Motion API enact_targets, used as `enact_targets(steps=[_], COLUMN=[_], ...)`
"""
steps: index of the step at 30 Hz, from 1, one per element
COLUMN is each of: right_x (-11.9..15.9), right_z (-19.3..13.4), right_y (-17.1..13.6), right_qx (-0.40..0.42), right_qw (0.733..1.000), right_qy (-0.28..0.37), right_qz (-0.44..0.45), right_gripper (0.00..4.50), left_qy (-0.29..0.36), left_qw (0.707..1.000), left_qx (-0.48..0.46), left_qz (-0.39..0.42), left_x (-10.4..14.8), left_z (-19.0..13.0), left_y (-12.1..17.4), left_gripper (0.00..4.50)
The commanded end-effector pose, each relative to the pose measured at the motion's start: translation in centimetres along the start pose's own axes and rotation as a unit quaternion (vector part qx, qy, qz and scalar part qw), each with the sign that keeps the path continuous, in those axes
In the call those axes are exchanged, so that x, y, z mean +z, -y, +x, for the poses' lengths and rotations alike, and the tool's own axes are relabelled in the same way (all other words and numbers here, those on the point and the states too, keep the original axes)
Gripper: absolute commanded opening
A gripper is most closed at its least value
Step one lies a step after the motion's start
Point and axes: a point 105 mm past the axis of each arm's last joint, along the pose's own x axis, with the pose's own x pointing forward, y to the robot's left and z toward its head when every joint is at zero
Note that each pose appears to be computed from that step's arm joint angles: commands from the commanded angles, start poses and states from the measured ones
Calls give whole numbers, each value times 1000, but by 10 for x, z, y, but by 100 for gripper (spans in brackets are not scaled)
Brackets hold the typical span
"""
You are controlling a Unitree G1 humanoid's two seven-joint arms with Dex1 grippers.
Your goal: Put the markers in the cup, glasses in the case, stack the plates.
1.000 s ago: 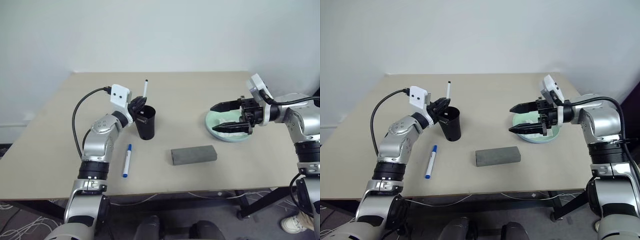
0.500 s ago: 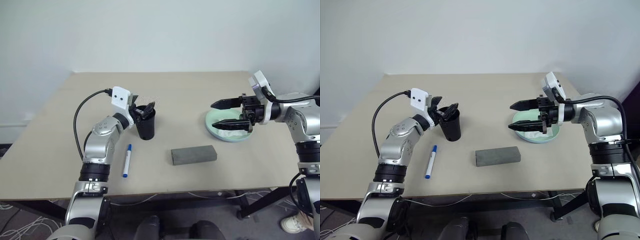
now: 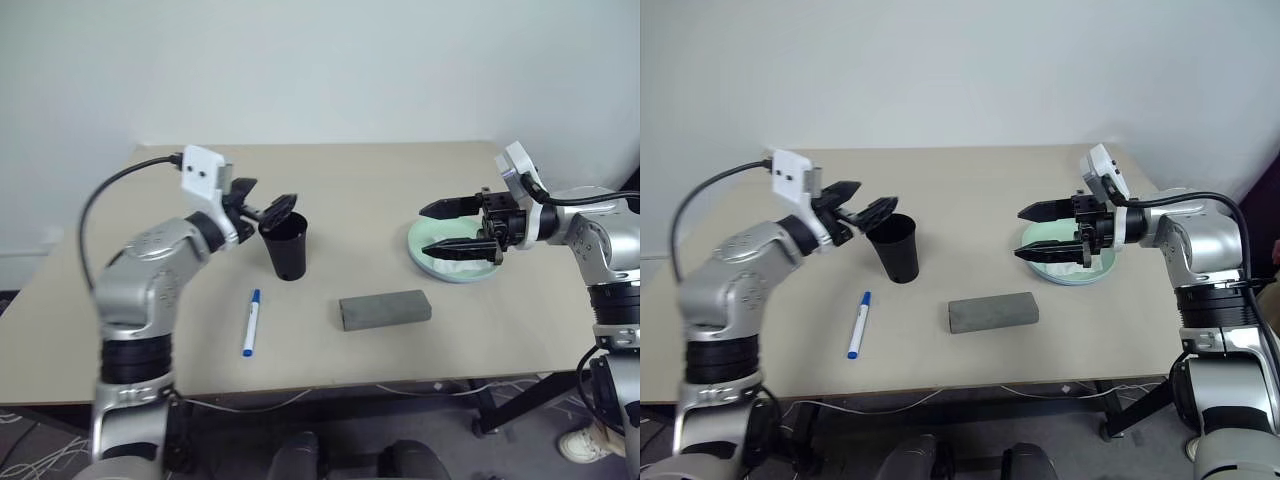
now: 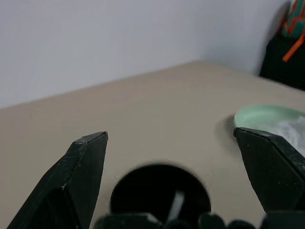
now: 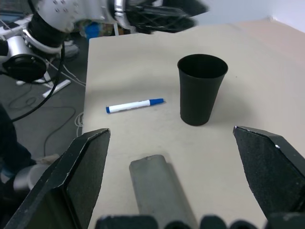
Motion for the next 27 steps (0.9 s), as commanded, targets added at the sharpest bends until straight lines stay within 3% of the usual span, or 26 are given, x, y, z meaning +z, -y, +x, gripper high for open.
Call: enact_targets(steps=[1,7,11,18,27], right_x=[17,17,18,30,31], right_z=[-6,-7,-7,-9,-8], right_y=[-4,-5,-6,-12,-12], right_qx=[2,6,13,35,35], right_qw=[999,1000,999,998,997], right_qy=[16,17,22,58,67], right_qz=[-27,-25,-21,-20,-25], right_gripper=[450,450,450,450,450], left_qy=[-42,-151,-212,-312,-336], left_qw=[998,985,968,939,930], left_qx=[-39,-14,8,67,93], left_qz=[-23,-80,-135,-129,-119], left_x=[-3,-46,-78,-119,-130], left_z=[-31,-60,-54,-49,-41], left_y=[13,17,26,23,24], left_gripper=[449,449,449,449,449])
